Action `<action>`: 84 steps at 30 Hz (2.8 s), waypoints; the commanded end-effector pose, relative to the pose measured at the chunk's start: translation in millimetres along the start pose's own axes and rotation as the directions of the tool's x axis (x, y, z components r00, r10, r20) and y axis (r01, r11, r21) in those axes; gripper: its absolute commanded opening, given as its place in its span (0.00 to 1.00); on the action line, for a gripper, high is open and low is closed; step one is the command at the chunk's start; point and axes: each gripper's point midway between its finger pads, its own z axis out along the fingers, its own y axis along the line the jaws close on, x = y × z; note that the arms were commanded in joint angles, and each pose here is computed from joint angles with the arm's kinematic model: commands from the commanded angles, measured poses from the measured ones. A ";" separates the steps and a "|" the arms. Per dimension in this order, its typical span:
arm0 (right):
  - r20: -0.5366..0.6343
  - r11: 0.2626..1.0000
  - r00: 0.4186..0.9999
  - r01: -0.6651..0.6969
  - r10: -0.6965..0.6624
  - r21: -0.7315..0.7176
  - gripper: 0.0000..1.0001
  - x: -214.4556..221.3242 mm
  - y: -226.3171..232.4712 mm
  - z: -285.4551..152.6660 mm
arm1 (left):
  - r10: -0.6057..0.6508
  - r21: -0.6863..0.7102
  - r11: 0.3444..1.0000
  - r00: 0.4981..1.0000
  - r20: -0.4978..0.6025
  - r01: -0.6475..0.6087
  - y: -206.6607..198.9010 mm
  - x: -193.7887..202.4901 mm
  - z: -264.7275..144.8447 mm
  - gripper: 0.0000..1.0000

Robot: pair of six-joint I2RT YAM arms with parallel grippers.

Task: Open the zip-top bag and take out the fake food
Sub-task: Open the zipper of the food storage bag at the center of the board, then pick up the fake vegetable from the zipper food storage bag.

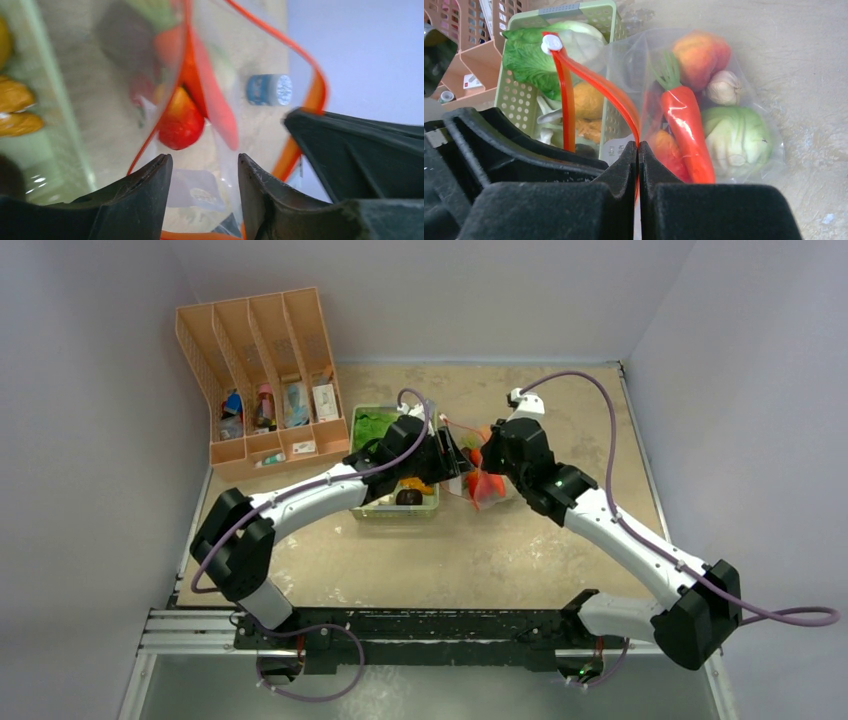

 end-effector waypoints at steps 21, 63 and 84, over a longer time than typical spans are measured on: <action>0.072 0.971 0.997 0.031 -0.014 -0.239 0.00 -20.8 42.6 -9.2 | -0.049 -0.051 0.997 0.997 0.058 0.052 -2.4 -0.2 25.3 0.56; -0.045 0.982 0.990 -0.130 0.137 0.137 0.52 -1.2 -102.7 15.1 | -0.069 -0.084 0.994 0.996 0.057 0.074 13.7 5.5 90.5 0.53; -0.242 0.975 0.946 -0.220 0.214 0.002 0.28 63.4 -118.8 45.9 | -0.017 -0.163 0.987 0.998 -0.054 0.008 30.0 8.4 133.0 0.45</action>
